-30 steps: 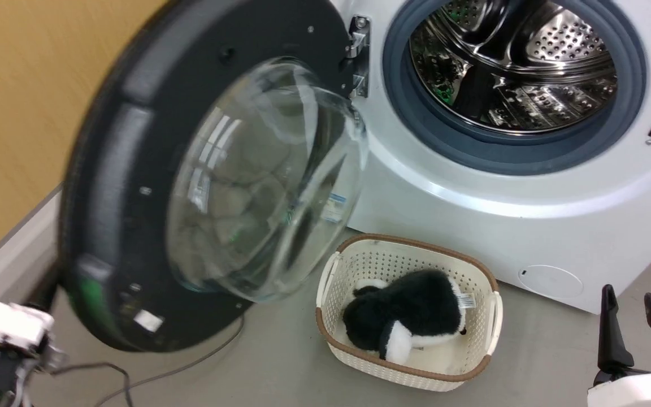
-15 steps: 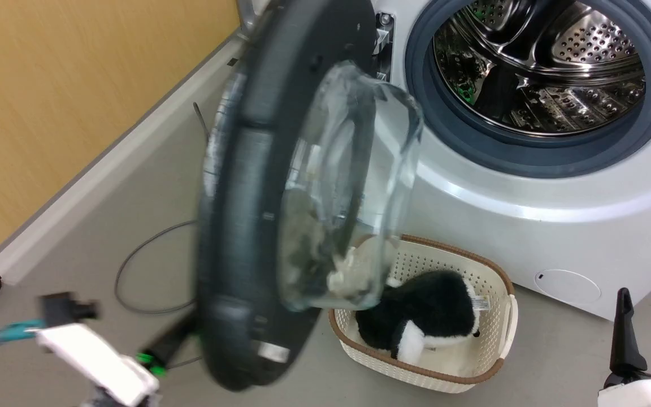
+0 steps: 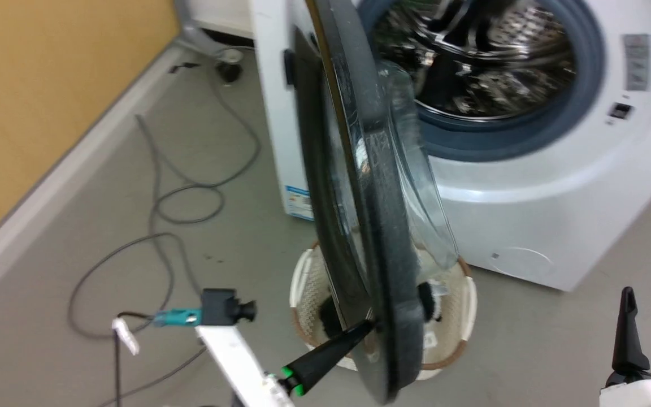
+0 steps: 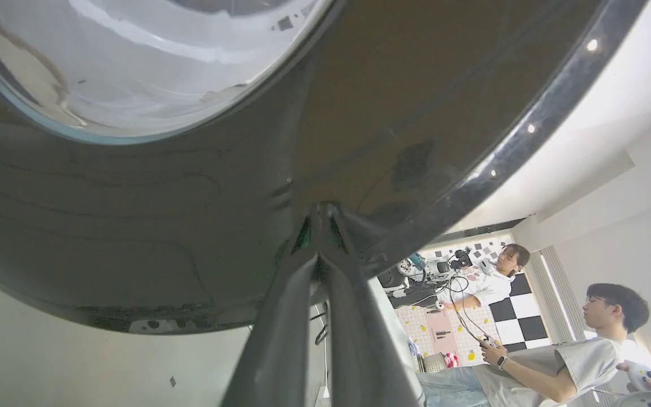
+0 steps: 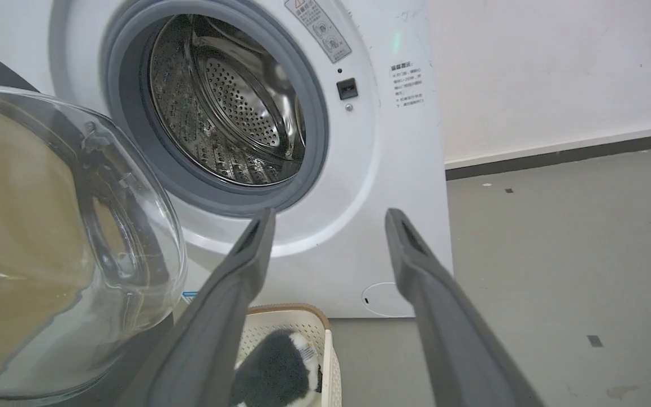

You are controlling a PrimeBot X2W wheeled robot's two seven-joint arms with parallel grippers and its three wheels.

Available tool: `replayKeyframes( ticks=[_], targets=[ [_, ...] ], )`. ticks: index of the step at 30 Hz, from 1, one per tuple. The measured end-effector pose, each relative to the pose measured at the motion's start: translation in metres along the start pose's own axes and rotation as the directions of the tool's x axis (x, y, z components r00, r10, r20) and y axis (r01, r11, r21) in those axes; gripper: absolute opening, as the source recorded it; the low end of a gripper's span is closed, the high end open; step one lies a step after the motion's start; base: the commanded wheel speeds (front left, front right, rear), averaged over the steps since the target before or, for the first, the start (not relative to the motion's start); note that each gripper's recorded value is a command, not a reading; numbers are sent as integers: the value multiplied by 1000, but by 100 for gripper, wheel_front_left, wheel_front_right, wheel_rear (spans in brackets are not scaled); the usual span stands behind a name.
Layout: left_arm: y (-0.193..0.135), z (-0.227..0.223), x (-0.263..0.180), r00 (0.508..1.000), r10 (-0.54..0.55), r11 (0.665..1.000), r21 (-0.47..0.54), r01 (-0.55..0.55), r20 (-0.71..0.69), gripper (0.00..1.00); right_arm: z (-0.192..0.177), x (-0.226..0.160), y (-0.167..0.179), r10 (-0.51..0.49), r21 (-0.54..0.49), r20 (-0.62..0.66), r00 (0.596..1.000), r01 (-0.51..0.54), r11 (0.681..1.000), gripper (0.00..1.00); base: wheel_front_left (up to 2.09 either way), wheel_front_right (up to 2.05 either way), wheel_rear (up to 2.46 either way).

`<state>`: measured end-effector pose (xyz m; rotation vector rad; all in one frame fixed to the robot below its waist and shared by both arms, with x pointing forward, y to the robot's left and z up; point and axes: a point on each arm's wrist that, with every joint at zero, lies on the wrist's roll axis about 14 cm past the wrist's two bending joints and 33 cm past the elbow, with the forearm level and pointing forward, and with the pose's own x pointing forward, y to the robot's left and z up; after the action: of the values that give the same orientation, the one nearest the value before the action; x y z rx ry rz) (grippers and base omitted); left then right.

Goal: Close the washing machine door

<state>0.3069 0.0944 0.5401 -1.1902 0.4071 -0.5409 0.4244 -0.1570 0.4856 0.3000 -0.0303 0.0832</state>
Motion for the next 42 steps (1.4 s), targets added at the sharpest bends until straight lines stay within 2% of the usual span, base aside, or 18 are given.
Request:
replayKeyframes(
  ticks=[8,16,21,25,27,29,31,33,37,39,42],
  targets=[
    [-14,-38,61,990,-72,997,1,73,-125,0,13,-24,-42,-120,-15,30,992,120,993,100,0,0,0],
    [-8,-56,104,988,-60,997,31,65,-141,0,23,-40,-68,-196,-27,56,979,197,980,100,0,0,0],
    [-4,-73,113,986,-52,997,54,62,-157,0,26,-49,-76,-223,-29,62,973,225,974,100,0,0,0],
    [2,-68,109,992,-41,995,87,52,-117,0,31,-54,-77,-226,-28,76,971,229,973,100,0,0,0],
    [5,-60,105,996,-35,992,122,45,-83,0,36,-54,-75,-221,-27,89,971,224,974,100,0,0,0],
    [8,-46,101,999,-30,977,212,36,-33,0,40,-54,-71,-208,-27,102,973,211,977,100,0,0,0],
    [13,-27,96,999,-28,938,345,15,33,0,46,-52,-65,-189,-29,120,975,194,981,100,0,0,0],
    [24,-3,89,993,-18,882,469,-38,115,0,53,-50,-60,-170,-36,143,975,177,984,100,0,0,0],
    [39,45,75,963,47,711,668,-219,265,0,73,-47,-49,-133,-40,203,970,144,989,100,0,0,0],
    [30,71,68,932,35,633,713,-301,362,0,84,-44,-40,-106,-45,236,966,120,992,100,0,0,0],
    [3,110,52,867,-40,493,765,-415,496,0,102,-42,-27,-64,-57,288,955,84,995,100,0,0,0]
  ],
)
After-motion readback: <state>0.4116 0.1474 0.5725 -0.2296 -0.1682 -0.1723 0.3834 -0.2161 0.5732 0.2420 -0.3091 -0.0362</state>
